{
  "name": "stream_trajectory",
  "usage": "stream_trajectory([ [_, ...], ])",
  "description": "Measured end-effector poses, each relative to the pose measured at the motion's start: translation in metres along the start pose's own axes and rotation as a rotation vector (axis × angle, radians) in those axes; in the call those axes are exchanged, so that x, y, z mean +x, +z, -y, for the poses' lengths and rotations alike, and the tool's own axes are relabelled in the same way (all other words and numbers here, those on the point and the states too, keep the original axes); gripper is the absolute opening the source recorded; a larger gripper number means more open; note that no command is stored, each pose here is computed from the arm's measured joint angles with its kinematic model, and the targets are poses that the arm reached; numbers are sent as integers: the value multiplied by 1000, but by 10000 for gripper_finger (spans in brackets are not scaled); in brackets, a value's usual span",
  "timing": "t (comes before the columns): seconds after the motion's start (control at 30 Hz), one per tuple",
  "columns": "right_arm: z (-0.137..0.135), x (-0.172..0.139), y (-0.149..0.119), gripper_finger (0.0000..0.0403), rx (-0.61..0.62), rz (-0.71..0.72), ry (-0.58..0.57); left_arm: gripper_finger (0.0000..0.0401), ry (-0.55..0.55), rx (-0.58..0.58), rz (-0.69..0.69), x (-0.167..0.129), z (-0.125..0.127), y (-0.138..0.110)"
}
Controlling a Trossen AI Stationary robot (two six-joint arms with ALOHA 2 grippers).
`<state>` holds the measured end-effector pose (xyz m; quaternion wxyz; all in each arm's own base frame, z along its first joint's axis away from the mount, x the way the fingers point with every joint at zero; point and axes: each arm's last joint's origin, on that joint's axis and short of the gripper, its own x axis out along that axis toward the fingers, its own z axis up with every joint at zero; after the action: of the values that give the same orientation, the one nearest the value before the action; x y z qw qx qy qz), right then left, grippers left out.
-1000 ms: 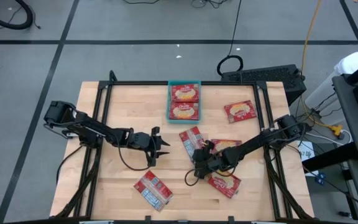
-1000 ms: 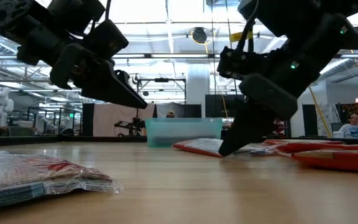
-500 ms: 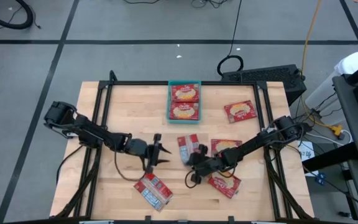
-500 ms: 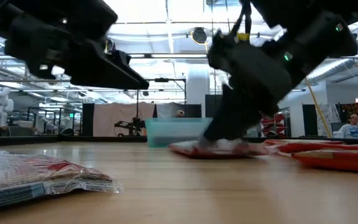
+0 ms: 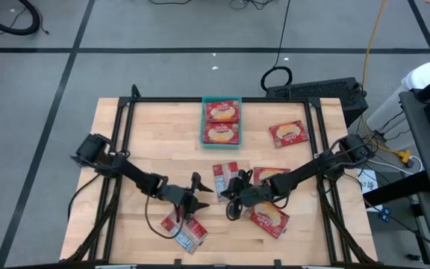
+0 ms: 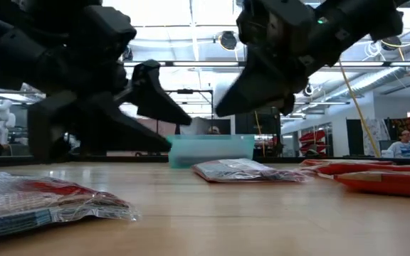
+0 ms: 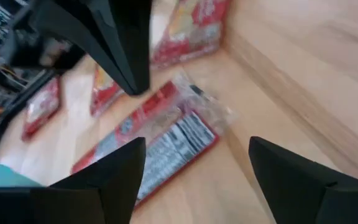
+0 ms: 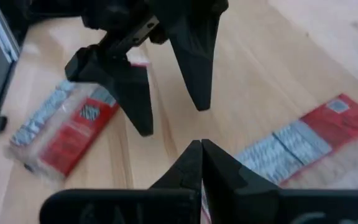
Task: Sort popcorn bags into baskets
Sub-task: Put the red popcorn bag into the blue bin
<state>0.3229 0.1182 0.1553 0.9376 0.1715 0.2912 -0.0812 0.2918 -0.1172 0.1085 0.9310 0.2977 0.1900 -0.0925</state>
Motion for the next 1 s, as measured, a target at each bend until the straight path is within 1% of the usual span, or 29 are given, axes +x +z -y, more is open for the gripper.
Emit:
stream_trajectory([
  [0.1,-2,-5,-12,4,-44,-83,-29,289,1,-3,0,10,2,2],
  [0.2,-2,-10,-25,26,-56,-178,-73,273,6,-12,-9,16,1,2],
  [0.33,-5,-16,-38,79,-48,-252,-108,245,10,-21,-21,18,-1,2],
  [0.47,-4,-20,-44,144,-20,-284,-157,225,16,-32,-20,19,-4,2],
  [0.53,-1,-21,-46,174,12,-283,-206,218,19,-36,-20,19,-5,1],
  [0.63,2,-20,-49,205,56,-302,-240,212,19,-58,-24,19,-5,1],
  [0.7,3,-16,-53,215,53,-310,-248,212,18,-59,-26,19,-5,1],
  [0.8,5,-9,-56,213,69,-298,-268,216,16,-55,-26,19,-5,1],
  [0.87,7,-2,-58,194,97,-277,-278,220,16,-50,-26,19,-5,1],
  [0.93,7,0,-57,157,133,-254,-285,220,15,-44,-26,19,-5,1],
  [1.0,8,0,-57,104,162,-236,-303,218,14,-43,-29,19,-5,0],
])
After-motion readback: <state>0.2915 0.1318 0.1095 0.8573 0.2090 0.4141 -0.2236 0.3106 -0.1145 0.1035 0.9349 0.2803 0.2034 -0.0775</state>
